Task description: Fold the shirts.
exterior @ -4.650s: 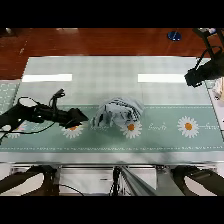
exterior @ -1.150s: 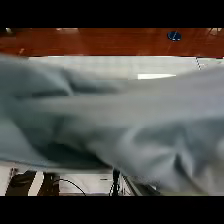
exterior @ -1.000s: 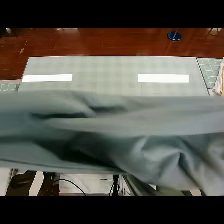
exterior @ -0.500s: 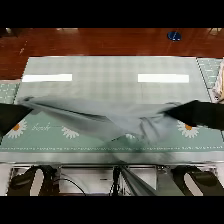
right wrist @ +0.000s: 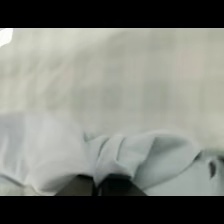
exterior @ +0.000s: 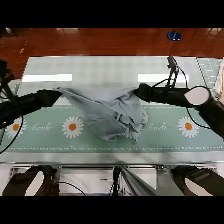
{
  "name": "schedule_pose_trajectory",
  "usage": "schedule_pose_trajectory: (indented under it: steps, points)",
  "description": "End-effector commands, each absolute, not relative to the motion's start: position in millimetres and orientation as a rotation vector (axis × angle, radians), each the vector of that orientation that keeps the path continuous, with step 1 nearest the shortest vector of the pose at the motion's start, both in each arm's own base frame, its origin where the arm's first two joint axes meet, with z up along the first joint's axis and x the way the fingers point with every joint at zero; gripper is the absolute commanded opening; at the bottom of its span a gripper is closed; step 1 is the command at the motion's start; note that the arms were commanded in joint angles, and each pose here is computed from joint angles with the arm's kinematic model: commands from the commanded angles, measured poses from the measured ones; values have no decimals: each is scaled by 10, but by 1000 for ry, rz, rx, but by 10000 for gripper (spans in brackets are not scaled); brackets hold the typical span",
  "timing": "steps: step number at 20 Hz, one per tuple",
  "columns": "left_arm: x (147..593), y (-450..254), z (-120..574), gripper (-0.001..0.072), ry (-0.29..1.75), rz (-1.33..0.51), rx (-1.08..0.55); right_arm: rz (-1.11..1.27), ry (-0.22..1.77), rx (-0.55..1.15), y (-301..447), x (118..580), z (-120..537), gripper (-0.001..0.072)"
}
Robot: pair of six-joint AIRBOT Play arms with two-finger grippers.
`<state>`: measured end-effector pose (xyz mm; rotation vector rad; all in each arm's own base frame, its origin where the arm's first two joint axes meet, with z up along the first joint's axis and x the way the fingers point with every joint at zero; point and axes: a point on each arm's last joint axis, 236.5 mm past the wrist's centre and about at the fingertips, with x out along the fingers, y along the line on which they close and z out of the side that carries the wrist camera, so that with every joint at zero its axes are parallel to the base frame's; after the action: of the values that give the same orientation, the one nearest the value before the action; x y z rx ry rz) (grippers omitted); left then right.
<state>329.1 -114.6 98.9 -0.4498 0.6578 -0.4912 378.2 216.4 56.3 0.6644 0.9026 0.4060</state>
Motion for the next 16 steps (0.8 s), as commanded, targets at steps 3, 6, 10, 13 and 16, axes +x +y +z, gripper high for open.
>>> schedule_pose_trajectory:
  steps: [3,6,10,13,16]
  points:
    - [3704,-1108,244,28,726,-376,-385,231,635,669,1771,4465,566,29]
    - [3593,-1416,-197,28,865,-435,-378,247,643,583,1760,4442,519,29]
    - [3469,-1681,-473,44,953,-487,-354,291,711,362,1736,4307,313,33]
    - [3603,-1622,-217,533,909,-497,-377,290,624,377,1711,4407,591,216]
    - [3657,-1424,328,611,865,-566,-412,298,438,366,1538,4466,1394,441]
